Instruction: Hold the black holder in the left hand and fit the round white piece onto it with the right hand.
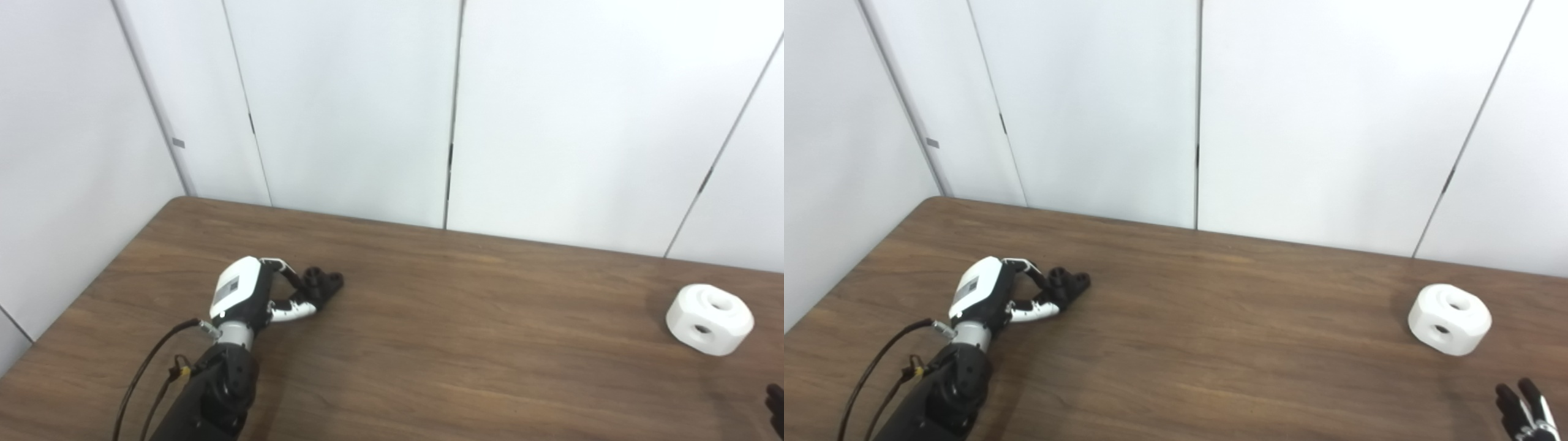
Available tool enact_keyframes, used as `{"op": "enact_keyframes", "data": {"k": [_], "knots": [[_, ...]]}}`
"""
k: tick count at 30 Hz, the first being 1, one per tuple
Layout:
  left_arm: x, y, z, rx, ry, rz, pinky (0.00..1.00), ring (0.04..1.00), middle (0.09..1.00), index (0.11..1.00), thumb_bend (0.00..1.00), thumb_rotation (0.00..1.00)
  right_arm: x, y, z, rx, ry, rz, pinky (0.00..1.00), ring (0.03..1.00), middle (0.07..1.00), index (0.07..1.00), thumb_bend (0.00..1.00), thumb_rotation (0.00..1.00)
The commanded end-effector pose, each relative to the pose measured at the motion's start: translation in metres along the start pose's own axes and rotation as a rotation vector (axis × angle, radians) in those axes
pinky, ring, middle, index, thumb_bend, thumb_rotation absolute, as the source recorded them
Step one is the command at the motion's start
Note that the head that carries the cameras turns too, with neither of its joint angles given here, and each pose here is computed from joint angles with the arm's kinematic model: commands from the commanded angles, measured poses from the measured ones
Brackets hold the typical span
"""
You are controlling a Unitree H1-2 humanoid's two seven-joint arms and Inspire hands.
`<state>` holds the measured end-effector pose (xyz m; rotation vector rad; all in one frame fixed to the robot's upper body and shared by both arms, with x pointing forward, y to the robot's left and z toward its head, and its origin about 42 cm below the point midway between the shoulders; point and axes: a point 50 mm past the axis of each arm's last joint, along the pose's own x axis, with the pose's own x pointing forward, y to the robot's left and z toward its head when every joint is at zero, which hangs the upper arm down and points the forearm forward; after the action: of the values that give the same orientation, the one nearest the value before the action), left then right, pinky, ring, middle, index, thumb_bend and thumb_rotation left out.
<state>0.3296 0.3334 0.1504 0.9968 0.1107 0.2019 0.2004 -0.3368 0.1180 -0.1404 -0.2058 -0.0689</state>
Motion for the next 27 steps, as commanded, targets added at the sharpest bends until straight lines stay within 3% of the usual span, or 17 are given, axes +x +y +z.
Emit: {"op": "enact_keyframes", "data": {"k": [1,3,10,16,27], "knots": [[-0.008,0.008,0.009,-0.007,-0.071,-0.02,0.83,0.862,0.802,0.489,0.52,0.04,-0.01,0.012,-0.008,0.041,0.033,-0.024,1.0,0.957,0.938,0.985,0.66,0.95],[-0.021,0.007,0.014,-0.018,-0.096,-0.052,0.78,0.862,0.807,0.489,0.52,0.04,-0.01,0.015,-0.007,0.041,0.034,-0.026,1.0,0.958,0.935,0.989,0.64,0.94],[-0.061,-0.005,0.034,-0.014,-0.19,-0.143,0.79,0.869,0.803,0.488,0.52,0.04,-0.01,0.024,-0.002,0.039,0.038,-0.034,1.0,0.927,0.922,0.978,0.57,0.94],[-0.091,-0.021,0.057,-0.004,-0.293,-0.211,0.77,0.86,0.789,0.488,0.52,0.05,-0.01,0.034,0.002,0.007,0.05,-0.038,1.0,0.92,0.902,0.965,0.58,0.94],[-0.13,-0.062,0.084,-0.001,-0.423,-0.301,0.84,0.857,0.787,0.488,0.52,0.05,-0.007,0.044,0.006,0.005,0.058,-0.03,1.0,0.919,0.899,0.962,0.58,0.95]]}}
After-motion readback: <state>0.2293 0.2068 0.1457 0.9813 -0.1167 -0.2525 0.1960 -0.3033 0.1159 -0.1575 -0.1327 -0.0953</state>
